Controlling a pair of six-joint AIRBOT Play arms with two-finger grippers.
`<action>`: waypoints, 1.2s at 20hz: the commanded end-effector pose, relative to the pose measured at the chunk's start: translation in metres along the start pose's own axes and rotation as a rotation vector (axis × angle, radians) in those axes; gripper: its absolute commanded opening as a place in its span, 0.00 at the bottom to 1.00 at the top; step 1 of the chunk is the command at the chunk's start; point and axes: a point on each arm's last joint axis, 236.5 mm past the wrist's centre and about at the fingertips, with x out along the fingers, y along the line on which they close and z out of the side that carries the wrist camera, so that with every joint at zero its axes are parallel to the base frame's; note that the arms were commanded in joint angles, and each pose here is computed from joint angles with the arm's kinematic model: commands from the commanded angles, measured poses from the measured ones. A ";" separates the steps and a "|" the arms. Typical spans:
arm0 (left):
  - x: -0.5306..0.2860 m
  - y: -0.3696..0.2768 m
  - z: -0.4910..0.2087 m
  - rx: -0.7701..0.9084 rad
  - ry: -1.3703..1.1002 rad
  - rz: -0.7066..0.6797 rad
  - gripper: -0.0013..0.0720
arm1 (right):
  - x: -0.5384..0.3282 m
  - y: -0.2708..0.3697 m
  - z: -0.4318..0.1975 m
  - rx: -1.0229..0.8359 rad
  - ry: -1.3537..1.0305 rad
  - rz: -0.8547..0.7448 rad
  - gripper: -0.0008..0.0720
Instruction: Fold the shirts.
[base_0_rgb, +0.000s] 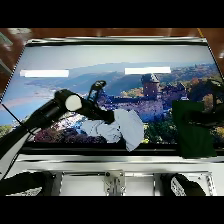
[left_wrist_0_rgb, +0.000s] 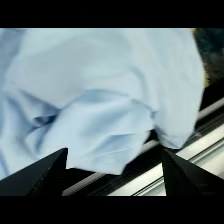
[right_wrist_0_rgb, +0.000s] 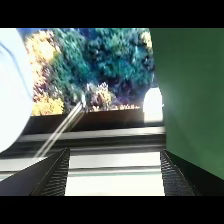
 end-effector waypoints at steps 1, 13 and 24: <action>-0.028 0.088 -0.028 -0.110 0.126 0.081 0.93 | 0.035 0.007 -0.002 0.015 0.081 0.060 0.96; 0.048 0.141 -0.097 -0.566 0.106 -0.056 0.93 | 0.099 0.038 0.004 0.042 0.255 0.265 0.96; 0.078 0.150 -0.084 -0.646 0.061 -0.053 0.23 | 0.159 0.114 -0.048 -0.011 0.338 0.380 0.96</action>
